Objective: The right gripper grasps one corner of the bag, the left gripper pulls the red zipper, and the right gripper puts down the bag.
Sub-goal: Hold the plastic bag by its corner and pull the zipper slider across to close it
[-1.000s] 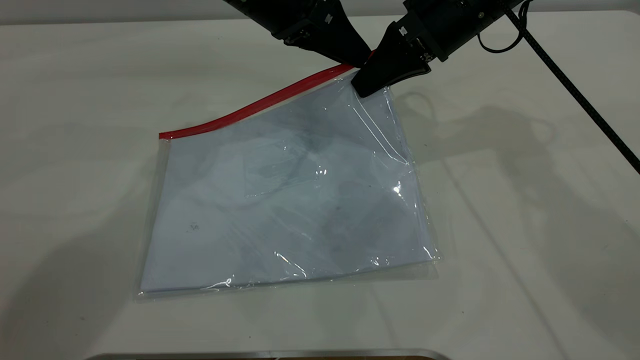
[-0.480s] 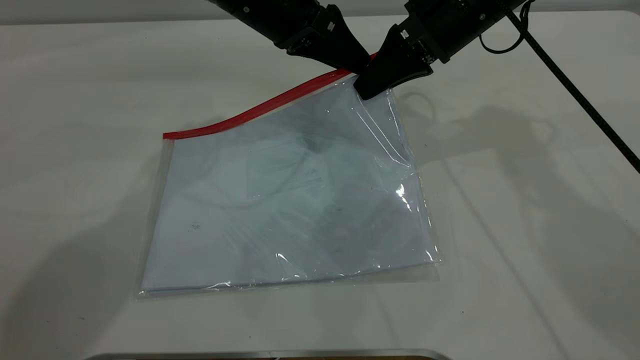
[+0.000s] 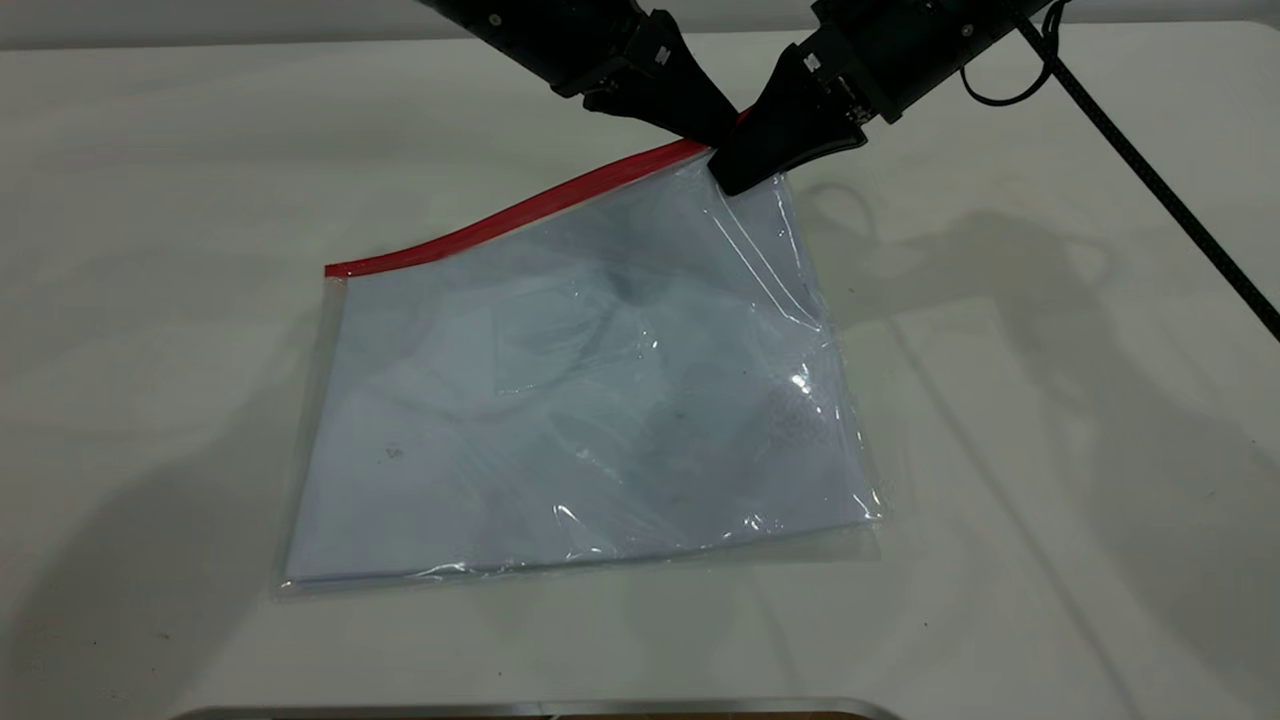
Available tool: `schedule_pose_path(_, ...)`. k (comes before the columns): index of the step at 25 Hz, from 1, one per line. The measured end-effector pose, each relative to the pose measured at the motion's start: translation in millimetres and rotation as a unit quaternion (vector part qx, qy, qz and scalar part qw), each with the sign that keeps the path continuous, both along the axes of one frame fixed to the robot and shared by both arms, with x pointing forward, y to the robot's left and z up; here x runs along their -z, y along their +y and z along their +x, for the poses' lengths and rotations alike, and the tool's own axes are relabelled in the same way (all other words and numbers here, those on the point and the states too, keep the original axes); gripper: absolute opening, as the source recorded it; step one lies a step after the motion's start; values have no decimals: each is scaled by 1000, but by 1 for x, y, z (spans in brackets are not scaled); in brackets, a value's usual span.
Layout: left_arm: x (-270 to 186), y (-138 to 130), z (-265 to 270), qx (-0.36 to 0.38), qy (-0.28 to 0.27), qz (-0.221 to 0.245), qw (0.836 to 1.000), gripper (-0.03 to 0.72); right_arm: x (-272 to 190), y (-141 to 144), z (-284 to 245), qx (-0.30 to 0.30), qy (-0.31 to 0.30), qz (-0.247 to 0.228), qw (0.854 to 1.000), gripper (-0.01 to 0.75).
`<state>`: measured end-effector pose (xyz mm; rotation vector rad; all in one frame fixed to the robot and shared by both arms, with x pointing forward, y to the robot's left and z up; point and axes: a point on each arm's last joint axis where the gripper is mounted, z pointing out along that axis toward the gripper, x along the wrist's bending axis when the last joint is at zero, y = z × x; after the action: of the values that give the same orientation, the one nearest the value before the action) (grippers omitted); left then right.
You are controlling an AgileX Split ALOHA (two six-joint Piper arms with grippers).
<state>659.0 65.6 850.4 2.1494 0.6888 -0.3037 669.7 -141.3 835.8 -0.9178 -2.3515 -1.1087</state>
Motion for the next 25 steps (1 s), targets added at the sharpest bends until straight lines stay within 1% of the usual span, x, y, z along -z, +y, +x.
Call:
schedule_pose_path(4,-2,-2,3,-6,-12,-5,1000,85,-7,-12,4,9,-5,10,1000,35)
schedule_pose_path(13,-2,-2,6,-10,-34,2,999,85,-10,-32,11,32,-5,25,999,35)
schedule_pose_path(18,0,14,12,-15,-34,24,999,85,-14,-51,17,62,-4,49,997,35)
schedule_pose_path(25,5,51,24,-39,-25,61,997,84,-19,-67,24,97,-8,75,992,35)
